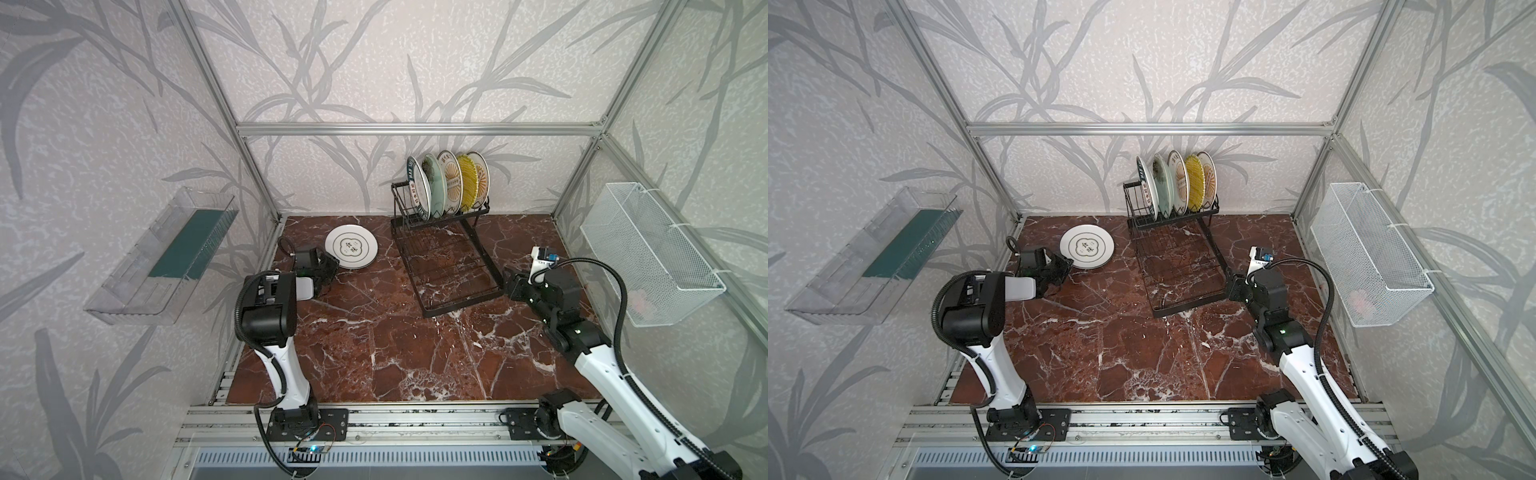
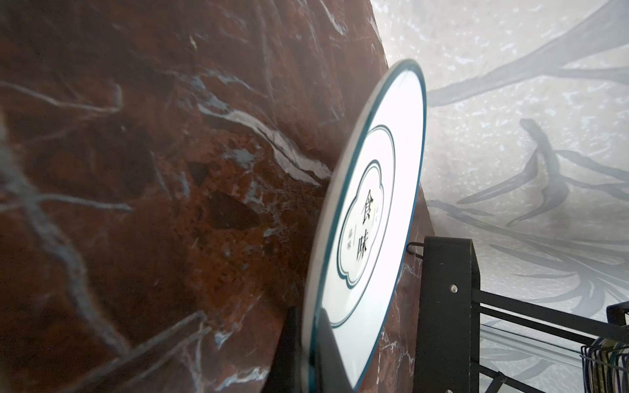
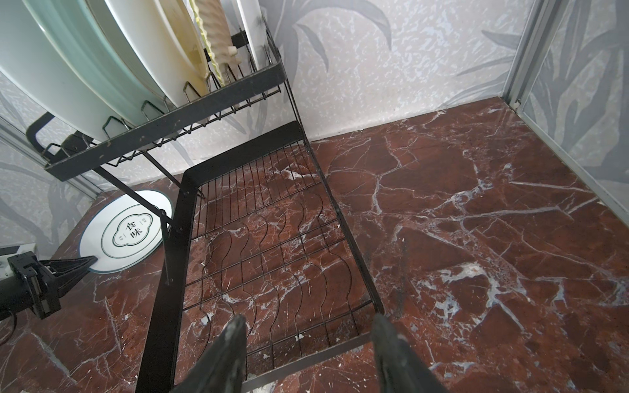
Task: Load plates into a dish rack
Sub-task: Pick up the plate from the top-left of the table, then place the plate on the dish rack.
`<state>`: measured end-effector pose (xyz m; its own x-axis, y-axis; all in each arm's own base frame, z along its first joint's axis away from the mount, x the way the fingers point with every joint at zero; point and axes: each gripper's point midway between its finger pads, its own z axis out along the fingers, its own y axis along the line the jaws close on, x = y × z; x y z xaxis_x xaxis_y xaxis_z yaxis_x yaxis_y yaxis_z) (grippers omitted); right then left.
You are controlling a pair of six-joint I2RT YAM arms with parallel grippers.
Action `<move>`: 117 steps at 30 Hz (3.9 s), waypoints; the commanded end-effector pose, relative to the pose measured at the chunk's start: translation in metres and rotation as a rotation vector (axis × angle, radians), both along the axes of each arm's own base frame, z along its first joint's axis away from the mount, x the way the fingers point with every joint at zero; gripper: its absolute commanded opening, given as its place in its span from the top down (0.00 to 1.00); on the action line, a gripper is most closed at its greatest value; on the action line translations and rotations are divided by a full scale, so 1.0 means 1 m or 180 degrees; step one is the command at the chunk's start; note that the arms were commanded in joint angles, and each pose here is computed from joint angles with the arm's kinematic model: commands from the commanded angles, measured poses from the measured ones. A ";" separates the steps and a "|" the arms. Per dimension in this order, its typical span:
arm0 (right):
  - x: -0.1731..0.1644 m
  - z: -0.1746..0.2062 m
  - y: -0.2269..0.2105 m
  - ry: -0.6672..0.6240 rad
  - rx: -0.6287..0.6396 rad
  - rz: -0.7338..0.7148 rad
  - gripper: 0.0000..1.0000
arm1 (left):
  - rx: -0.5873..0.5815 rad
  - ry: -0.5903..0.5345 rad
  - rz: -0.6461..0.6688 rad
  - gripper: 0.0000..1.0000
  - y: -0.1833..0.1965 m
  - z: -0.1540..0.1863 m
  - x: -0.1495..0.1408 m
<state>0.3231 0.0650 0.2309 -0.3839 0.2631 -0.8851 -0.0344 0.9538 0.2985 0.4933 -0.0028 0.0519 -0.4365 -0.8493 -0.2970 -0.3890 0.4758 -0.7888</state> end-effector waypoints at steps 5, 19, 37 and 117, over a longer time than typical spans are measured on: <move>0.000 -0.005 -0.001 0.0038 -0.0001 -0.0014 0.41 | 0.0081 -0.0263 -0.0196 1.00 -0.003 0.043 -0.004; 0.008 -0.012 0.008 0.0081 0.0140 0.0075 0.41 | 0.0152 -0.0478 -0.0328 1.00 -0.013 0.087 -0.046; 0.013 -0.011 0.023 0.0061 0.0361 0.0257 0.42 | 0.0272 -0.0817 -0.0429 1.00 -0.021 0.148 -0.086; 0.007 0.015 0.086 -0.0026 0.1112 0.1304 0.44 | -0.0541 -0.1283 -0.2681 1.00 -0.263 0.162 -0.165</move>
<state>0.3279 0.1449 0.2220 -0.5475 0.3660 -0.7525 -0.3221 0.7378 0.5932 0.3202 -0.2537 0.1699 -0.8582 -0.3365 -0.3876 0.2290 0.4249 -0.8758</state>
